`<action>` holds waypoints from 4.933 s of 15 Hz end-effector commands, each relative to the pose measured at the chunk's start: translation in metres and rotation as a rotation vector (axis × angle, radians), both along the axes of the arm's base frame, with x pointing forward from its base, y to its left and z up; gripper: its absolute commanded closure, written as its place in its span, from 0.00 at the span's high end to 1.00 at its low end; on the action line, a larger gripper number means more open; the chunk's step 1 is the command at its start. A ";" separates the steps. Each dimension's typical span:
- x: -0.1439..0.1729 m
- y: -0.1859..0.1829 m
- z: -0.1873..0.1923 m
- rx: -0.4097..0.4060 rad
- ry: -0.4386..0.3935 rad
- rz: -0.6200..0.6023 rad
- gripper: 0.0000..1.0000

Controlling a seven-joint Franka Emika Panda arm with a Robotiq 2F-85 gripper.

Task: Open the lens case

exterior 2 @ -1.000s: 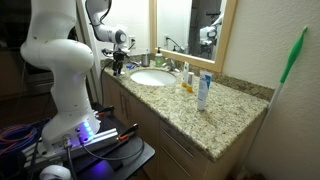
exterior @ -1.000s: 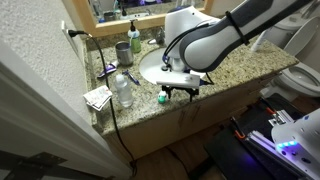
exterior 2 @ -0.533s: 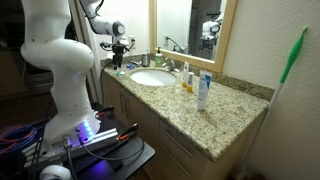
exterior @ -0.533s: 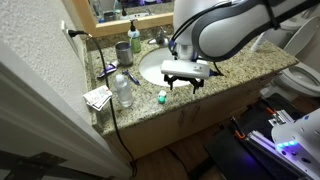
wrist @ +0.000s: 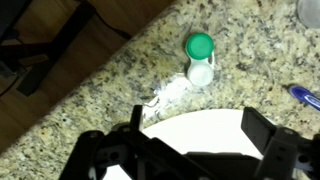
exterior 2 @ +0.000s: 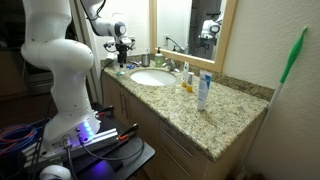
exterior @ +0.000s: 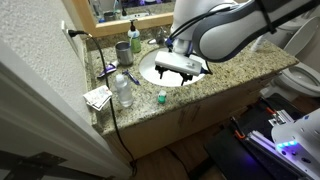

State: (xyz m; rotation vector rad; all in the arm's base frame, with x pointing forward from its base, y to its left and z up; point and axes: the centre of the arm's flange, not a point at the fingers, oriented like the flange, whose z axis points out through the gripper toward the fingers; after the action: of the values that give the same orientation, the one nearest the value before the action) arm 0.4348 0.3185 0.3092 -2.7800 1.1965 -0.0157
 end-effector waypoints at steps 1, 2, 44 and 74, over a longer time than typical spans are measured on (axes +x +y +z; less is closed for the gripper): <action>0.003 0.000 -0.001 0.004 -0.012 -0.003 1.00; 0.004 0.000 -0.002 0.006 -0.015 -0.004 1.00; 0.014 0.016 -0.058 0.066 0.066 0.013 0.08; -0.003 0.013 -0.063 -0.017 0.081 -0.032 1.00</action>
State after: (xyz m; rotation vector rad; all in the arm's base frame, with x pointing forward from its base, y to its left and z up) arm 0.4407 0.3394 0.2397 -2.7868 1.2237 0.1027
